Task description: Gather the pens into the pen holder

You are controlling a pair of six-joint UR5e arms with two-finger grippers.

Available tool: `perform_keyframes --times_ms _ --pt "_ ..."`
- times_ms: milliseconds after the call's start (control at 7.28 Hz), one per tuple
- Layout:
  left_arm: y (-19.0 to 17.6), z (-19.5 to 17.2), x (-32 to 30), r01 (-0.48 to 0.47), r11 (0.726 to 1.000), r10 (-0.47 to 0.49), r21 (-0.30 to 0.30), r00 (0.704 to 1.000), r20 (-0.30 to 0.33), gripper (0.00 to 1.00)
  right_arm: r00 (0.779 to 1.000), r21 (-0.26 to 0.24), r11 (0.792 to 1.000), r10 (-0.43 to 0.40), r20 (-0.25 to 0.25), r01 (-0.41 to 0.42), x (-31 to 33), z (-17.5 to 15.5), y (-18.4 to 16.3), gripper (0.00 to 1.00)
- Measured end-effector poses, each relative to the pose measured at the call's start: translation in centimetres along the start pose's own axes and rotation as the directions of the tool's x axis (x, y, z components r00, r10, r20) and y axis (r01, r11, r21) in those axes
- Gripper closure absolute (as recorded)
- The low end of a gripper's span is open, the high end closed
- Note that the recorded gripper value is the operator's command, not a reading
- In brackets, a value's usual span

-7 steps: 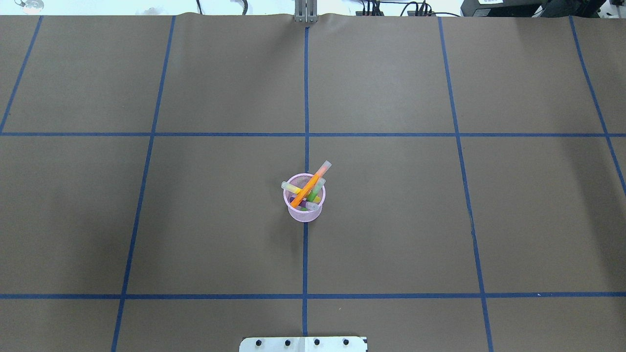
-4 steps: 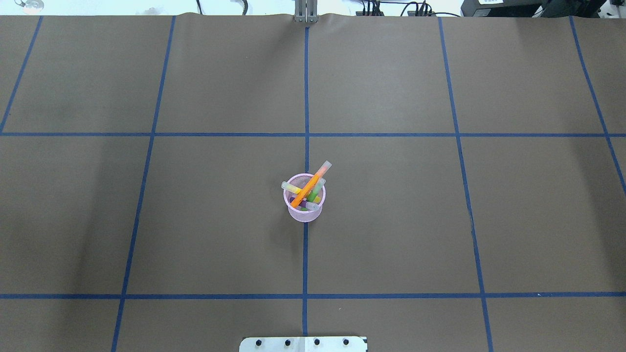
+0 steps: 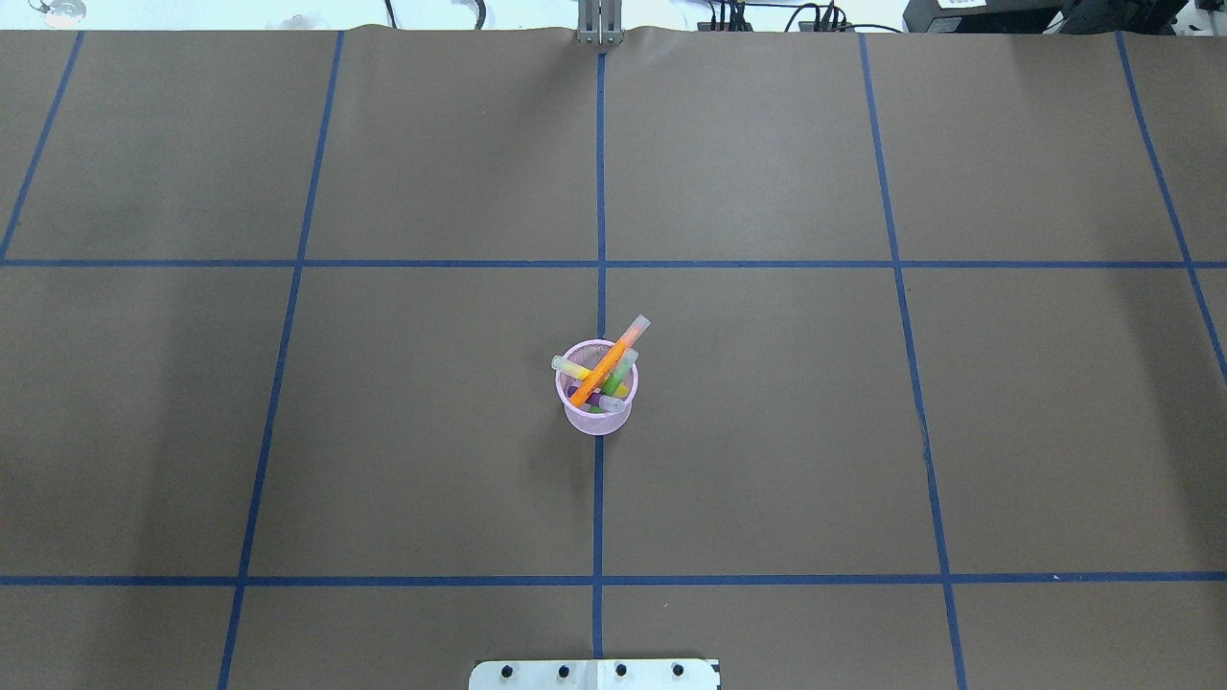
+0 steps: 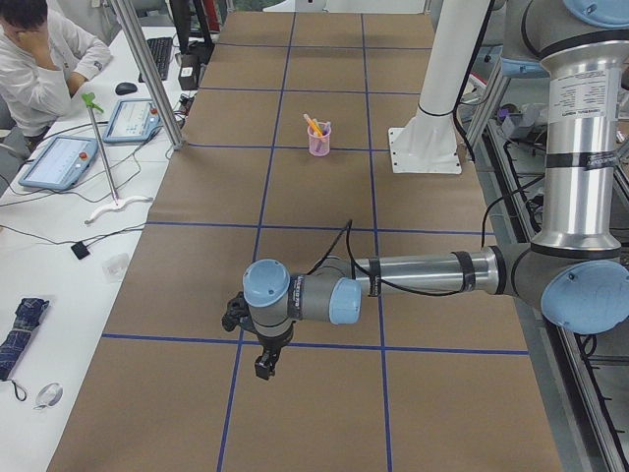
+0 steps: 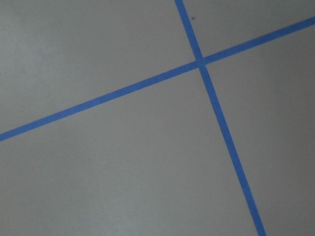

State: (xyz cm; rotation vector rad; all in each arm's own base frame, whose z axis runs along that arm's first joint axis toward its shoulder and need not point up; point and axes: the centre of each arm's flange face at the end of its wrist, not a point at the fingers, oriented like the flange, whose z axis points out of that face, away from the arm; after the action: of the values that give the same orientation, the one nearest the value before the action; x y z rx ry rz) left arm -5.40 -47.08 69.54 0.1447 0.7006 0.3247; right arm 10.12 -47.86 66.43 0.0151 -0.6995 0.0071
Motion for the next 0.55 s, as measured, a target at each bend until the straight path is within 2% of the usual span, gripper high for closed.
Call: perform_keyframes --times_ms 550 --pt "-0.07 -0.31 0.30 -0.011 1.000 0.011 0.008 1.000 0.001 0.00 1.000 -0.005 1.000 0.003 0.001 -0.003 0.14 0.31 0.20 0.00"
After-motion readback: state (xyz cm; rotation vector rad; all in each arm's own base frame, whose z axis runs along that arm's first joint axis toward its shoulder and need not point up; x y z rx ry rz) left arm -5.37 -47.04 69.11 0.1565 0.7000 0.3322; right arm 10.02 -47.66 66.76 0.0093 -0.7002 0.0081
